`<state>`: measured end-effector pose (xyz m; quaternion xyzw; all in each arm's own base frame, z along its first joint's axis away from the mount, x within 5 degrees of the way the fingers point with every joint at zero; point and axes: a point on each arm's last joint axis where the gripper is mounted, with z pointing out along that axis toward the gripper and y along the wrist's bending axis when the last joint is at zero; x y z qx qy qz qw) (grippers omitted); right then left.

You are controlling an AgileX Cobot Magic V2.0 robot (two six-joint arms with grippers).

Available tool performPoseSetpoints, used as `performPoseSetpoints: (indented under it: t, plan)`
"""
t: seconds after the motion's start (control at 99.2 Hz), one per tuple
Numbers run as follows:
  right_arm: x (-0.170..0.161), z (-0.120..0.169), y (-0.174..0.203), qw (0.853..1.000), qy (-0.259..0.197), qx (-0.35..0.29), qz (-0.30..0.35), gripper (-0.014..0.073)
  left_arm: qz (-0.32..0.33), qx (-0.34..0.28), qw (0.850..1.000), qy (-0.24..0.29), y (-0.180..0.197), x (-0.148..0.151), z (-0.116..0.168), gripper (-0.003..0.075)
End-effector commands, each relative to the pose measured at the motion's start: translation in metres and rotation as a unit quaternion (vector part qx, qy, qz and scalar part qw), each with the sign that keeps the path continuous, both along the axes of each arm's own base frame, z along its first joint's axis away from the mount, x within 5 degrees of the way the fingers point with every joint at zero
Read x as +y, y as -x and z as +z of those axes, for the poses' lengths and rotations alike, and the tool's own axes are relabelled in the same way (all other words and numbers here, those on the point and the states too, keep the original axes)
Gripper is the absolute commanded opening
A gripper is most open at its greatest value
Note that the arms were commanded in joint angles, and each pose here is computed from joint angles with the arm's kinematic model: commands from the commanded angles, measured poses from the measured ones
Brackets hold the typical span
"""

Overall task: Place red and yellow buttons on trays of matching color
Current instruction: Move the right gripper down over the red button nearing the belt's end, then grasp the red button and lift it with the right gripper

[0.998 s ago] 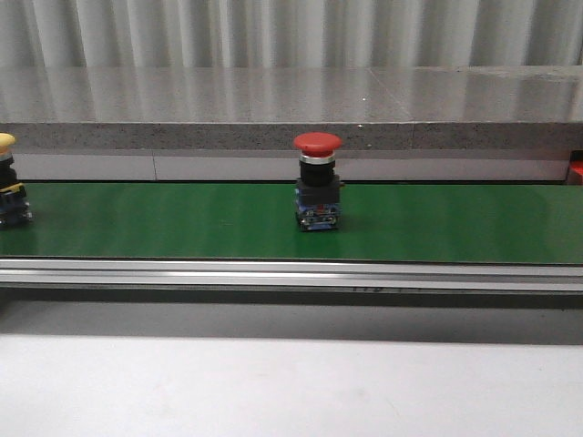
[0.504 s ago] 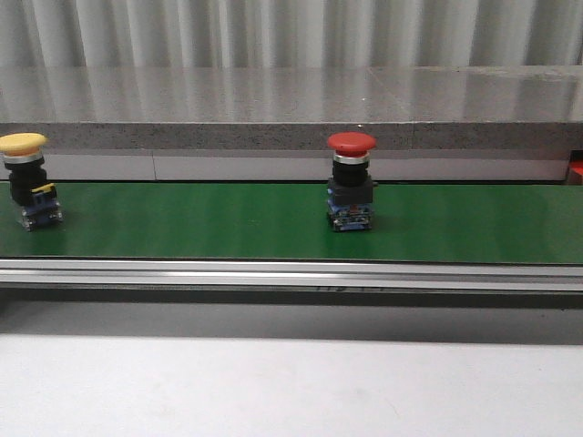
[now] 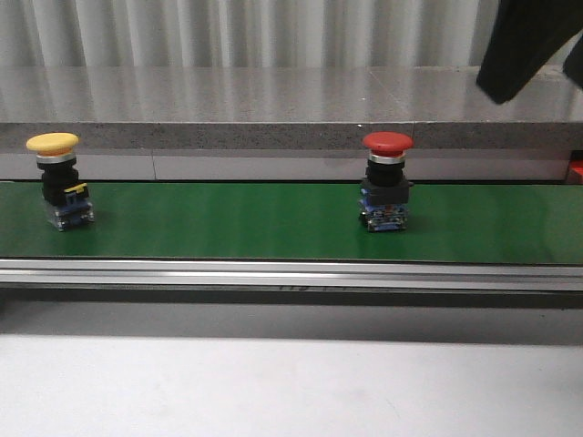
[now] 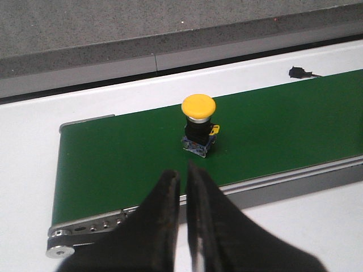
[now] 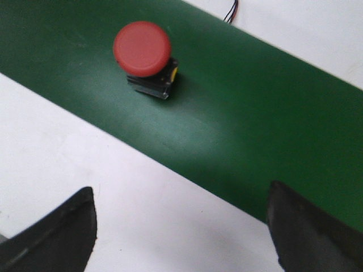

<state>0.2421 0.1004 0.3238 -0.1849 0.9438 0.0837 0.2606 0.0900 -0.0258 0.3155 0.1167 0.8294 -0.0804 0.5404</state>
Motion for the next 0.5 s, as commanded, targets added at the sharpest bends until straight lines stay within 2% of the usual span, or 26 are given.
performPoseSetpoints:
  t: [0.0,0.494]
  plan:
    - [0.008,0.008,-0.015,1.000,-0.008,0.002,0.002,0.0612,0.000,-0.039,0.999,0.017,-0.002,-0.001,0.013,-0.0006]
    - [0.031,-0.030,-0.080,0.998,0.017,0.068,0.000,0.0612,0.000,-0.039,0.999,0.017,-0.002,-0.001,0.013,-0.0006]
